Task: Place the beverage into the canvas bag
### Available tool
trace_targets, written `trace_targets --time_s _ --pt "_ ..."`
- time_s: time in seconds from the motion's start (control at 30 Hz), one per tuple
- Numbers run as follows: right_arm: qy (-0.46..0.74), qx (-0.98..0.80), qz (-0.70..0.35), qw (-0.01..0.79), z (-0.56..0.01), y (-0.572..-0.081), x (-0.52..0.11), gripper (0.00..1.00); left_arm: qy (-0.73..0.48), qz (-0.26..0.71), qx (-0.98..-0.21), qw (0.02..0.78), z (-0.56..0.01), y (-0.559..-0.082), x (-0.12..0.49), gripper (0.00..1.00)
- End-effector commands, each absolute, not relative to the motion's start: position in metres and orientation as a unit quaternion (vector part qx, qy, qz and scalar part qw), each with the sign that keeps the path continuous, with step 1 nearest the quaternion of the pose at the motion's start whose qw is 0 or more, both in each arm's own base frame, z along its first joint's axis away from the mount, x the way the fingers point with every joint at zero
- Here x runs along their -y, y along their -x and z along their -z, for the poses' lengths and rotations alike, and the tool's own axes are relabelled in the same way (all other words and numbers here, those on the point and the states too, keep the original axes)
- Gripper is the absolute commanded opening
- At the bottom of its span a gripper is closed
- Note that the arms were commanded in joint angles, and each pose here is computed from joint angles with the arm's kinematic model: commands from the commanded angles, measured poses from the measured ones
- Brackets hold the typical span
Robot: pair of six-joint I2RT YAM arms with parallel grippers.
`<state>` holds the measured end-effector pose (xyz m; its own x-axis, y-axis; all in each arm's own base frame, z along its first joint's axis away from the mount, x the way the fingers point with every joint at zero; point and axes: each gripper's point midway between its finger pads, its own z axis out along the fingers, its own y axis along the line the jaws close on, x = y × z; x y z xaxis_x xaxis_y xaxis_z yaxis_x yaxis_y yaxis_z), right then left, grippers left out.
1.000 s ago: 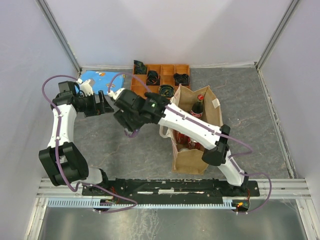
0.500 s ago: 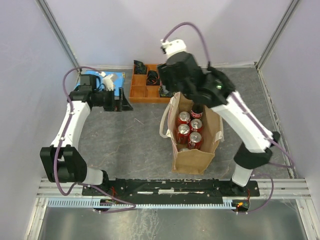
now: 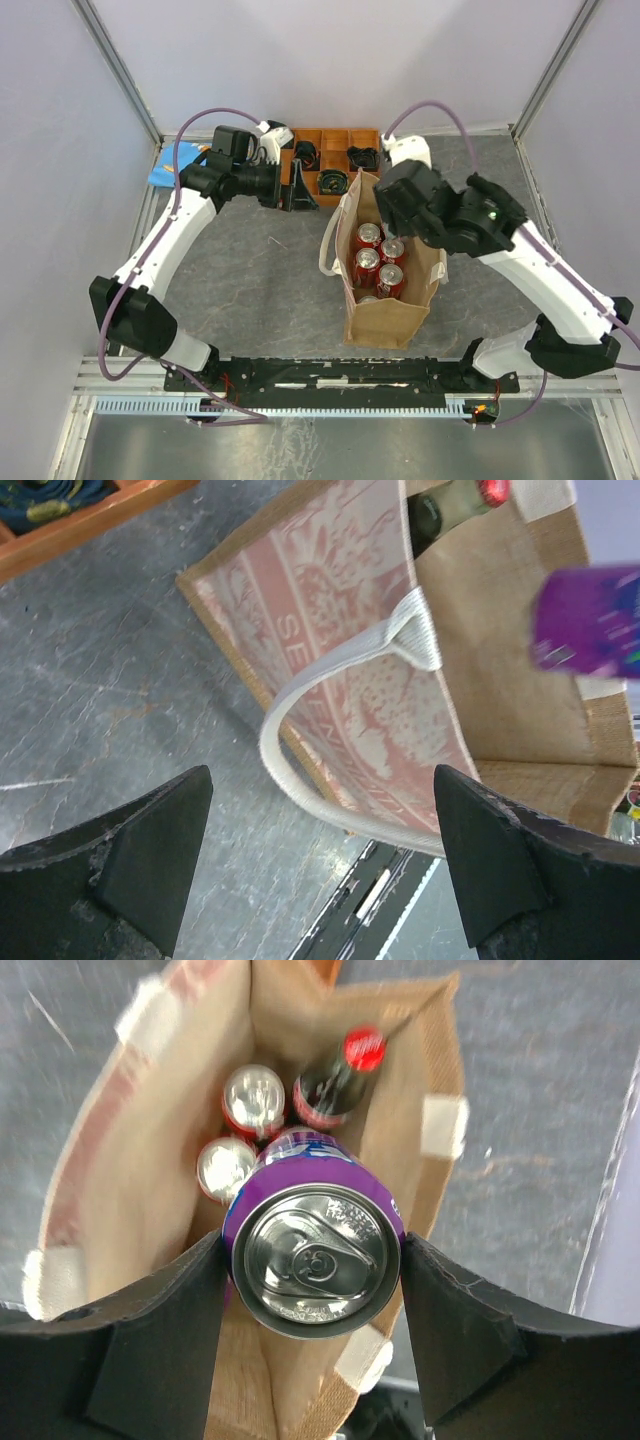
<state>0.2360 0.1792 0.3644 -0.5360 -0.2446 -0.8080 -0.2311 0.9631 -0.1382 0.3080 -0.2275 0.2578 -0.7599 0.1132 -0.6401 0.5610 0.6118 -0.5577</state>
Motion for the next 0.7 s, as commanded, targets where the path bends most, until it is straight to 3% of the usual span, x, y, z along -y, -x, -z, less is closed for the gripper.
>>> trace_targets --time_s 0.0,0.23,0.67 --pt "0.106 -0.908 -0.024 0.404 -0.334 -0.209 -0.176 0.00 -0.202 0.428 -0.824 0.312 -0.299 -0.317 0.252 0.97" --pt "0.104 -0.939 -0.036 0.324 -0.290 -0.168 -0.169 0.00 -0.208 0.426 -0.824 0.309 -0.295 -0.322 0.264 0.97" --pt "0.091 -0.961 -0.038 0.257 -0.232 -0.121 -0.187 0.00 -0.219 0.425 -0.824 0.305 -0.291 -0.319 0.273 0.97"
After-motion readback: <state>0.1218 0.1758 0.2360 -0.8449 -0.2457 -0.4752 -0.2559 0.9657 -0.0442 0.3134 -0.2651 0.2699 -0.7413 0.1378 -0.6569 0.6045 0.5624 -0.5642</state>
